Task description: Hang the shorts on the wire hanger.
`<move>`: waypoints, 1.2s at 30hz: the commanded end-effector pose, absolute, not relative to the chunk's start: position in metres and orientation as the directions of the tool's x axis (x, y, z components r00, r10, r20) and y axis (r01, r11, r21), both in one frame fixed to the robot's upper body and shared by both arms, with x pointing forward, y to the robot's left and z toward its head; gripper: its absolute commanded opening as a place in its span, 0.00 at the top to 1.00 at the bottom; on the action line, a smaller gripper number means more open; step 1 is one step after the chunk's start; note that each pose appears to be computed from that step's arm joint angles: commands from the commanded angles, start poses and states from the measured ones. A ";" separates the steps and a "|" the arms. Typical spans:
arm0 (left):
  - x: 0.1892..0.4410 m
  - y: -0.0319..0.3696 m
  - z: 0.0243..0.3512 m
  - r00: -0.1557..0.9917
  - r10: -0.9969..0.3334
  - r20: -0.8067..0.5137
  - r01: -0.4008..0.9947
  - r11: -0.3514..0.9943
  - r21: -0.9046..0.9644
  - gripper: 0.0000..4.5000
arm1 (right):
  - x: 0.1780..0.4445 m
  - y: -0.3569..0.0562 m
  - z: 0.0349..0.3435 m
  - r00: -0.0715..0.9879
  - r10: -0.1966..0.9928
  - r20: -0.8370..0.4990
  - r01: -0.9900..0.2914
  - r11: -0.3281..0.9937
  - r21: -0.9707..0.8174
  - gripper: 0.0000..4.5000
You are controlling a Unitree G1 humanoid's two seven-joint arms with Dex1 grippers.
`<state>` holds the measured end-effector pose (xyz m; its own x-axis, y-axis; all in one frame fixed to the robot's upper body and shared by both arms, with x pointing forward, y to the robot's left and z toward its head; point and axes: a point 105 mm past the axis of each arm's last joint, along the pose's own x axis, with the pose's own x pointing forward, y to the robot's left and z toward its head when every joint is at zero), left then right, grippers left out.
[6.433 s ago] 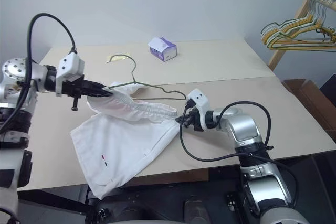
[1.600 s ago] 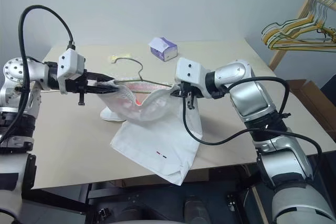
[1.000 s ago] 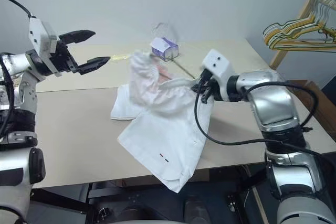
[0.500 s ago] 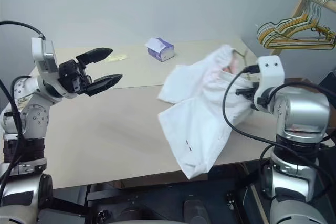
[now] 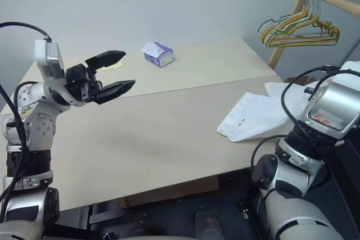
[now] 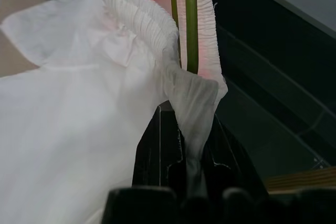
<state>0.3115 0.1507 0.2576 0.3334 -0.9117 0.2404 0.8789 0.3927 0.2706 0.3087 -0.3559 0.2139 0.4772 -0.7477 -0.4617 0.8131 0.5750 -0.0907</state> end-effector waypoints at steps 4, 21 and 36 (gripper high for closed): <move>0.307 0.146 0.262 0.322 -0.918 0.232 0.872 0.383 0.304 0.00 | 0.318 -0.383 0.263 0.496 -0.800 -0.339 0.852 0.524 0.009 0.99; 0.304 0.143 0.264 0.307 -0.926 0.219 0.872 0.366 0.324 0.00 | 0.318 -0.435 0.254 0.478 -0.730 -0.488 0.876 0.436 0.207 0.99; 0.302 0.144 0.264 0.300 -0.931 0.210 0.875 0.356 0.328 0.00 | 0.315 -0.442 0.228 0.422 -0.725 -0.544 0.898 0.417 0.141 0.69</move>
